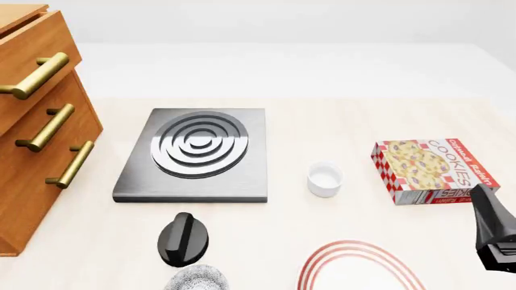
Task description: Pick the akita bowl on the wooden cabinet and place it on the plate.
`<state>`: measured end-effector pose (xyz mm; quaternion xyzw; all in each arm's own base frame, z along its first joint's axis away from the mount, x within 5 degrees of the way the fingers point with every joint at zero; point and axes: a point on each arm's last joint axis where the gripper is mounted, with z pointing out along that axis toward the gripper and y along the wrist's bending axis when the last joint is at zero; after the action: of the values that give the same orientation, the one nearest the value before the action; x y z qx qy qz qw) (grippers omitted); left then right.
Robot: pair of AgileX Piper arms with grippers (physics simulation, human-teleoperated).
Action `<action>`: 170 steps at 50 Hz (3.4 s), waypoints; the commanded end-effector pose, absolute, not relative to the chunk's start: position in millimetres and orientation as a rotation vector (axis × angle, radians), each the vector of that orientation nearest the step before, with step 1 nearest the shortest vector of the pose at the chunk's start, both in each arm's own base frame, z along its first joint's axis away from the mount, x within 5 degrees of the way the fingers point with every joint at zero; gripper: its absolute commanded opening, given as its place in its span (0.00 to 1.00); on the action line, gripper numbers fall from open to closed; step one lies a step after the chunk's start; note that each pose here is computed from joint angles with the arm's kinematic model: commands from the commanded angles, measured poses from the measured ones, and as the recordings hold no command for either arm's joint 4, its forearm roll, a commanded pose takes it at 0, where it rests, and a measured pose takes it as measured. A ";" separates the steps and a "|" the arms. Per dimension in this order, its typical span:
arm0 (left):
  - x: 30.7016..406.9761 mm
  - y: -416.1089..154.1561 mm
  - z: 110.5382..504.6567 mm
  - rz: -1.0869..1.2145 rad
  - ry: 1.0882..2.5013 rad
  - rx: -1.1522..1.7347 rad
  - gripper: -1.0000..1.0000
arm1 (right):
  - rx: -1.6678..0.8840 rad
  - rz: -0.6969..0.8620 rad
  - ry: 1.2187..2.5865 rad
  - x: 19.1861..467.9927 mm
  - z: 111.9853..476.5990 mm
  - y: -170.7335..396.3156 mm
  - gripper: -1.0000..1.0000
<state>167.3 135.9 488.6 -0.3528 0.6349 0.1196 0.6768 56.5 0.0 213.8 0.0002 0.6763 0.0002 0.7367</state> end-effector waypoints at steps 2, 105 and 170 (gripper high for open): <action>188.1 149.6 473.4 0.234 1.459 -0.829 1.00 | 0.000 0.000 1.485 56.5 213.8 0.0 1.00; 251.0 182.3 418.5 0.142 1.559 -0.910 1.00 | 0.000 0.000 1.485 56.5 213.8 0.0 1.00; 237.0 147.5 430.7 0.091 1.511 -0.816 0.00 | 0.000 0.000 1.485 56.5 213.8 0.0 1.00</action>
<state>250.3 170.2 411.0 -0.3692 0.6843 0.0643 0.6255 56.5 0.0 213.8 0.0002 0.6763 0.0002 0.7367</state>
